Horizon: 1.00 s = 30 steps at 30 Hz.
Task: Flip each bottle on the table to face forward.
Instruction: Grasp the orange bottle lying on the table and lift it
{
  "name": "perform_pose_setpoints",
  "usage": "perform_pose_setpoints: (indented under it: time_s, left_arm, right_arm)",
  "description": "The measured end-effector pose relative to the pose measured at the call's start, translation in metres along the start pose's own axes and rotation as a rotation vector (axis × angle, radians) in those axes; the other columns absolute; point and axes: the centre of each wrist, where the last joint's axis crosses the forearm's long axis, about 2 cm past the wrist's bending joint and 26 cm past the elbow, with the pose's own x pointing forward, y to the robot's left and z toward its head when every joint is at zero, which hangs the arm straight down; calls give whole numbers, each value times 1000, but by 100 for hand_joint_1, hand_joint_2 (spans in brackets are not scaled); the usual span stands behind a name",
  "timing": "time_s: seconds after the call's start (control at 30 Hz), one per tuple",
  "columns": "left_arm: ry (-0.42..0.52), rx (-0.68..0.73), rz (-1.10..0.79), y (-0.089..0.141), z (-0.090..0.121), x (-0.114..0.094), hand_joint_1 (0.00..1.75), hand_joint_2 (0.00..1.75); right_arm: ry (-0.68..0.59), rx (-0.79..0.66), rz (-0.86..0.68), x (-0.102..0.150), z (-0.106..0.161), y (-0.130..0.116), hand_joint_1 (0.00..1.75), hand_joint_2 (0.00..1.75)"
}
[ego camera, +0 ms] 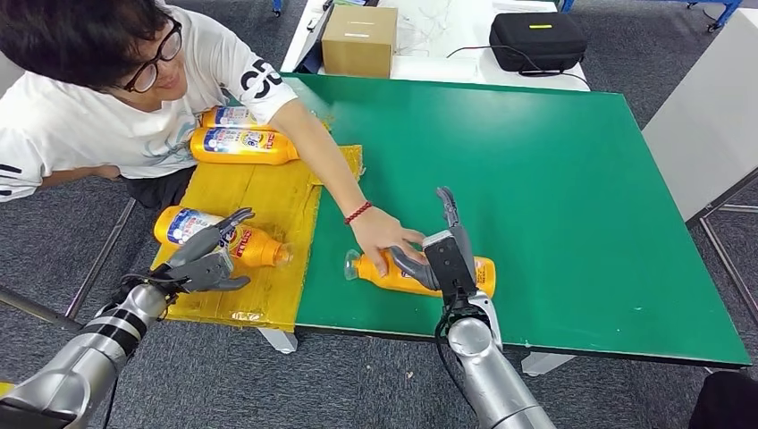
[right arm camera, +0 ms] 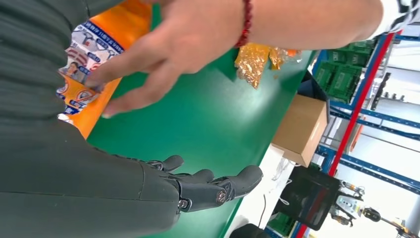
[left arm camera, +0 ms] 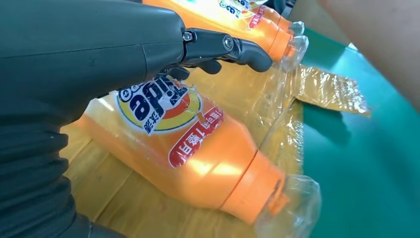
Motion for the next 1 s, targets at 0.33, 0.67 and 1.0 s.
perform_pose_setpoints:
  time_s: [0.33, 0.67, 1.0]
  left_arm:
    - [-50, 210, 272, -31, 5, 14, 0, 175]
    - [-77, 365, 523, -46, -33, 42, 0, 175]
    - [-62, 447, 653, -64, -60, 73, 0, 175]
  right_arm:
    - [115, 83, 201, -9, -6, -3, 0, 175]
    - [250, 265, 436, -25, -5, 2, 0, 175]
    - [351, 389, 650, -39, 1, -7, 0, 175]
